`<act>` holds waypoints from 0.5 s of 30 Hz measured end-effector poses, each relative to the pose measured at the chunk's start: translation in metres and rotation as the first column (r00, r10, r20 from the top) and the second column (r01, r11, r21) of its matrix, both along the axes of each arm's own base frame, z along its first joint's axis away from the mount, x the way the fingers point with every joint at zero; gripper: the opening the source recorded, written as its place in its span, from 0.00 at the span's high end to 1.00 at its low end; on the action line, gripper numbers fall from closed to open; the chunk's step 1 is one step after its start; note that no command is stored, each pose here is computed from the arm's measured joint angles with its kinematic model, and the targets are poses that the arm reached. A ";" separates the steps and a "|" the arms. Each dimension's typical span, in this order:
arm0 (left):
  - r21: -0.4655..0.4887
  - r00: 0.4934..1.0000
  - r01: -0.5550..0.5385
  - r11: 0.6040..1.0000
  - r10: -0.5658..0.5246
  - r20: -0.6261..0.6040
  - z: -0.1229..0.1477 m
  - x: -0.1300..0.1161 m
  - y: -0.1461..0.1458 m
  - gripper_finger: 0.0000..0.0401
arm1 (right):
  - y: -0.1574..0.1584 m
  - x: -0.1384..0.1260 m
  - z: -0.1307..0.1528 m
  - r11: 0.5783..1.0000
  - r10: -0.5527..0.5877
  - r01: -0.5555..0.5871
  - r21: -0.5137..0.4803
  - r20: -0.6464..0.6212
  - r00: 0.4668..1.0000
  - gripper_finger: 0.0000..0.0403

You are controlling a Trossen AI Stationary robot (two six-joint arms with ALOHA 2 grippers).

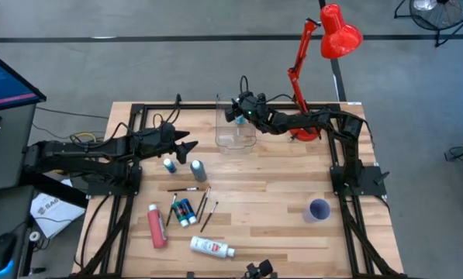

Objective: Pick & Place Paint Supplies
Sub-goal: Put the light blue paint bottle into the transparent bin

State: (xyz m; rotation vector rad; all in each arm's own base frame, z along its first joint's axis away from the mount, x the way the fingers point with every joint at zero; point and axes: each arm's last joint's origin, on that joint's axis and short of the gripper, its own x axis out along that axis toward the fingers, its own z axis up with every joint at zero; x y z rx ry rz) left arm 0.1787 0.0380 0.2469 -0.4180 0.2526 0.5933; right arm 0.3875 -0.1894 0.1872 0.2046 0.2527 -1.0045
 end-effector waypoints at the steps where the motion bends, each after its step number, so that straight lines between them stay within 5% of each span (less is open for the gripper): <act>1: 0.000 1.000 0.000 1.000 0.000 0.000 0.000 0.000 0.000 0.27 | 0.000 0.000 0.000 1.000 0.000 0.000 0.001 0.001 1.000 0.61; 15: -0.002 1.000 0.001 1.000 -0.001 -0.013 -0.001 0.000 0.000 0.27 | 0.008 -0.003 0.006 0.997 -0.012 0.012 0.072 0.009 1.000 0.40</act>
